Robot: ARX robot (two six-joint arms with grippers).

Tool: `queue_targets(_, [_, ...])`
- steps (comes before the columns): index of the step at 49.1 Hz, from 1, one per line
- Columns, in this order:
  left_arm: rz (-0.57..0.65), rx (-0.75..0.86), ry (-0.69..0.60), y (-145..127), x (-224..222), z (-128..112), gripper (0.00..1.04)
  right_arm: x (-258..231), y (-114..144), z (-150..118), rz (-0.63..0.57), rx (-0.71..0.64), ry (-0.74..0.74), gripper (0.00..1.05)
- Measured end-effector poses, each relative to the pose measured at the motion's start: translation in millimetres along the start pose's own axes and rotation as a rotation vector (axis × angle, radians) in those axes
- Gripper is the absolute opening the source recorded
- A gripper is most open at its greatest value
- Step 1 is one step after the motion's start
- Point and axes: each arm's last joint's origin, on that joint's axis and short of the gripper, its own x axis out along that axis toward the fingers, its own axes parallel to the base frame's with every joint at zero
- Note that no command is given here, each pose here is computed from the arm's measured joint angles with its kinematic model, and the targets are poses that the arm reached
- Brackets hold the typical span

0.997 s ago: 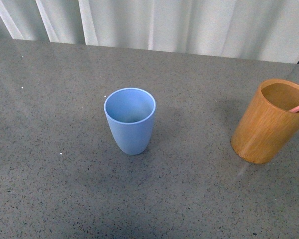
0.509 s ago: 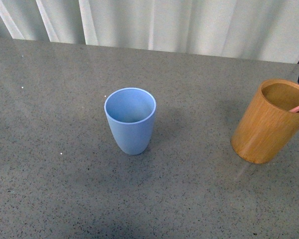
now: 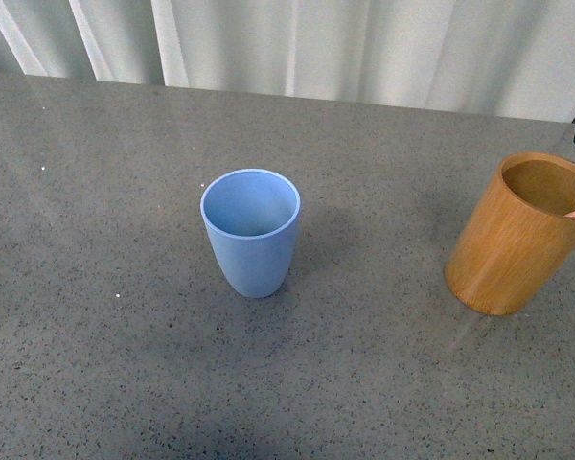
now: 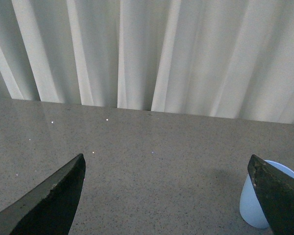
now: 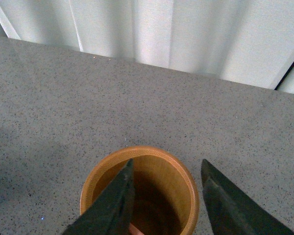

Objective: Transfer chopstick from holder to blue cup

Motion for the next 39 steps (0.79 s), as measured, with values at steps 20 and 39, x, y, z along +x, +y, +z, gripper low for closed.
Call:
queue_targets(20, [0.0,0.0,0.0,0.0,0.0,0.0,0.98,-1.4,2.0,1.9,0.005,0.001,0.002,0.01])
queue_targets(39, [0.0,0.0,0.0,0.0,0.0,0.0,0.98,-2.2,1.6,17.1,0.007,0.003,-0.025,0.01])
